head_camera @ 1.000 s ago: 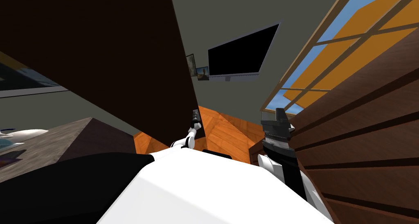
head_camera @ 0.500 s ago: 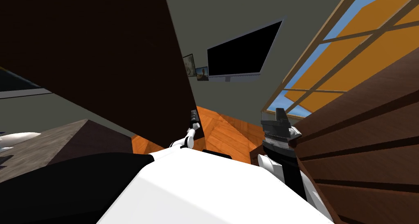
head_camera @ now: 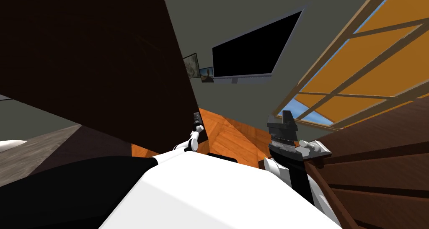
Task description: Push the door open
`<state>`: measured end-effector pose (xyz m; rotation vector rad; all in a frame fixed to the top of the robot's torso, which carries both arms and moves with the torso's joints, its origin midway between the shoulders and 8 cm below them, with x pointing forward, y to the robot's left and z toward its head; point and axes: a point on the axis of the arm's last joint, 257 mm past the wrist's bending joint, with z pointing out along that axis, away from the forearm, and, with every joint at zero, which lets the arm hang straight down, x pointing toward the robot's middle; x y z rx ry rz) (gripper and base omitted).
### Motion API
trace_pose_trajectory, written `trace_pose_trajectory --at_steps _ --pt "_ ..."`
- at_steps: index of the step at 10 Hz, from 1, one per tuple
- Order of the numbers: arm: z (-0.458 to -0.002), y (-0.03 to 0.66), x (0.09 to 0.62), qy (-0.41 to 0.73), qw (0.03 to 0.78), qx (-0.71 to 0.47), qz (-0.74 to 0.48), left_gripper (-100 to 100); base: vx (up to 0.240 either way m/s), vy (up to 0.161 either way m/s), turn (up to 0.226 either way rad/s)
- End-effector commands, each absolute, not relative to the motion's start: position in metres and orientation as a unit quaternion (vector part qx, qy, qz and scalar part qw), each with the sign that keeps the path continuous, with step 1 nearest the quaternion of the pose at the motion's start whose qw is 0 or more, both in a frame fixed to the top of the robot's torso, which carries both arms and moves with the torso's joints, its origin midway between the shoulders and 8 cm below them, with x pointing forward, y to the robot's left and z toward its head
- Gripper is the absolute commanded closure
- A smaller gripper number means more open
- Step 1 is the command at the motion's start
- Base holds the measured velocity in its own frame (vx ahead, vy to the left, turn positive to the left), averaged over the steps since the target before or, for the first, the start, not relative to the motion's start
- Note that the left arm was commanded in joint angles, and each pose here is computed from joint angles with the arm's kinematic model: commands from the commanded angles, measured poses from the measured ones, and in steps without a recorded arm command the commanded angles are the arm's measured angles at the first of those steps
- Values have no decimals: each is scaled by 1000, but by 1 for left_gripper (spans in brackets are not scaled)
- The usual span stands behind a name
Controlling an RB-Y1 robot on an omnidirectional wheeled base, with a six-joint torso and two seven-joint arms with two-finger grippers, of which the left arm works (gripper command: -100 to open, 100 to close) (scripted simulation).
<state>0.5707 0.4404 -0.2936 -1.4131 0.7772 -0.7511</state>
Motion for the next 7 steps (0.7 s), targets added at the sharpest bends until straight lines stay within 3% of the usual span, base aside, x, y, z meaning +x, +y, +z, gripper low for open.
trace_pose_trajectory --at_steps 1,7 --pt "-290 450 567 328 635 -620 -323 100 183 -1 47" --pt "-292 481 549 302 647 -634 -296 100 155 -3 30"
